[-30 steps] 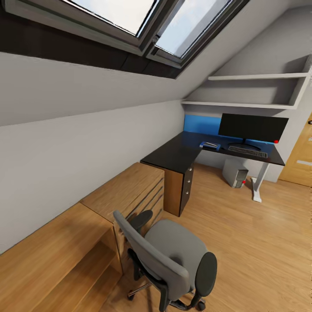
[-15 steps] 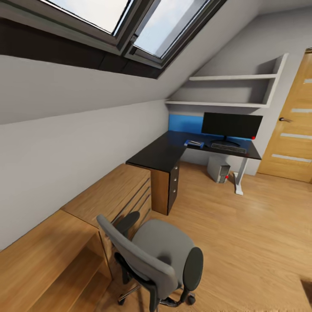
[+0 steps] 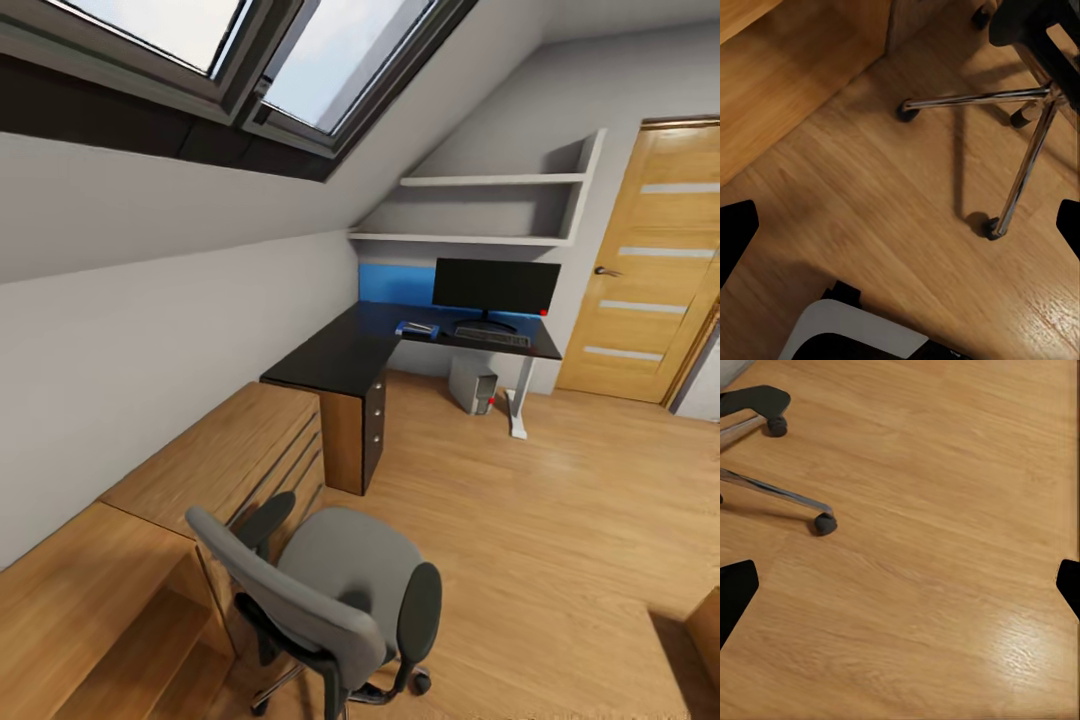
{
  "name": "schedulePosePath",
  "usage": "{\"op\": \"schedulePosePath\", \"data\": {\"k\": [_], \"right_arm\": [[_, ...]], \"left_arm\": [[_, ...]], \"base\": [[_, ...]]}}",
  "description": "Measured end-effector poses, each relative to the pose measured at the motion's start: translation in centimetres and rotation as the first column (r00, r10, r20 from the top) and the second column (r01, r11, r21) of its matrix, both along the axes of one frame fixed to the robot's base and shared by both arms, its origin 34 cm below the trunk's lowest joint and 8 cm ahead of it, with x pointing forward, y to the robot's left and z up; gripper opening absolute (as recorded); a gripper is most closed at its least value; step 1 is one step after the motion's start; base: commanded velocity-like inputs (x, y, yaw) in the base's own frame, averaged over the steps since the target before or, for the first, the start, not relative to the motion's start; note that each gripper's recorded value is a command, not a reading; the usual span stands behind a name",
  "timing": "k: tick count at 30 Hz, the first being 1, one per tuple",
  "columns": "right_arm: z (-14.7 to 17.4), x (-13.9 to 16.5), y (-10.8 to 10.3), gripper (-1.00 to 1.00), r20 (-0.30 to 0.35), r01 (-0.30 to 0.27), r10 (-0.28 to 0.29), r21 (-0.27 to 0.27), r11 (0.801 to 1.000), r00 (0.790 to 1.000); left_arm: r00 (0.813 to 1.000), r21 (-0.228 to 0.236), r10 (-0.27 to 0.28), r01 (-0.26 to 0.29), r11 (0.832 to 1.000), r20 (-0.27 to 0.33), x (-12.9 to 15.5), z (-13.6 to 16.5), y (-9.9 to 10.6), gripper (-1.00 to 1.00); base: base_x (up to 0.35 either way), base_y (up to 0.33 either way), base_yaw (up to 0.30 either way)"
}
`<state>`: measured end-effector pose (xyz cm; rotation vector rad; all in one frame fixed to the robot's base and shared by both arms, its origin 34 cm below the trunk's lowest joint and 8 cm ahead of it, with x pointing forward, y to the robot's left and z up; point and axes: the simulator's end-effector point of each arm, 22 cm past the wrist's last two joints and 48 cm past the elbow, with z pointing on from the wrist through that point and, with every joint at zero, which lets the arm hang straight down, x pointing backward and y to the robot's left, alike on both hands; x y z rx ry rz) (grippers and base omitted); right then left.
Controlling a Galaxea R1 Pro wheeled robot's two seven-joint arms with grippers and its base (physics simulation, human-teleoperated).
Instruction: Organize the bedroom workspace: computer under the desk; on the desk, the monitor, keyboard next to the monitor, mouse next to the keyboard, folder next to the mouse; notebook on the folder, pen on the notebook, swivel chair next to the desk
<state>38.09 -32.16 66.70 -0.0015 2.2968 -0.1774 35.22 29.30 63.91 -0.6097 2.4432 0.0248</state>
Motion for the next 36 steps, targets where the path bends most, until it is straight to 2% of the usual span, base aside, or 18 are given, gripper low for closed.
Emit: {"op": "schedulePosePath", "data": {"k": [9, 23, 36], "right_arm": [[0.01, 0.0, -0.02, 1.0, 0.0, 0.0, 0.0, 0.0, 1.0, 1.0], [0.01, 0.01, -0.01, 1.0, 0.001, 0.0, 0.0, 0.0, 1.0, 1.0], [0.02, 0.02, 0.0, 1.0, 0.001, 0.0, 0.0, 0.0, 1.0, 1.0]], "left_arm": [[1.0, 0.0, 0.0, 0.0, 1.0, 0.0, 0.0, 0.0, 0.02, 1.0], [1.0, 0.0, 0.0, 0.0, 1.0, 0.0, 0.0, 0.0, 0.01, 1.0], [1.0, 0.001, -0.002, 0.002, 1.0, 0.0, 0.0, 0.0, -0.01, 1.0]], "base": [[0.0, 0.019, -0.172], [0.0, 0.175, -0.138], [0.0, 0.025, -0.081]]}}
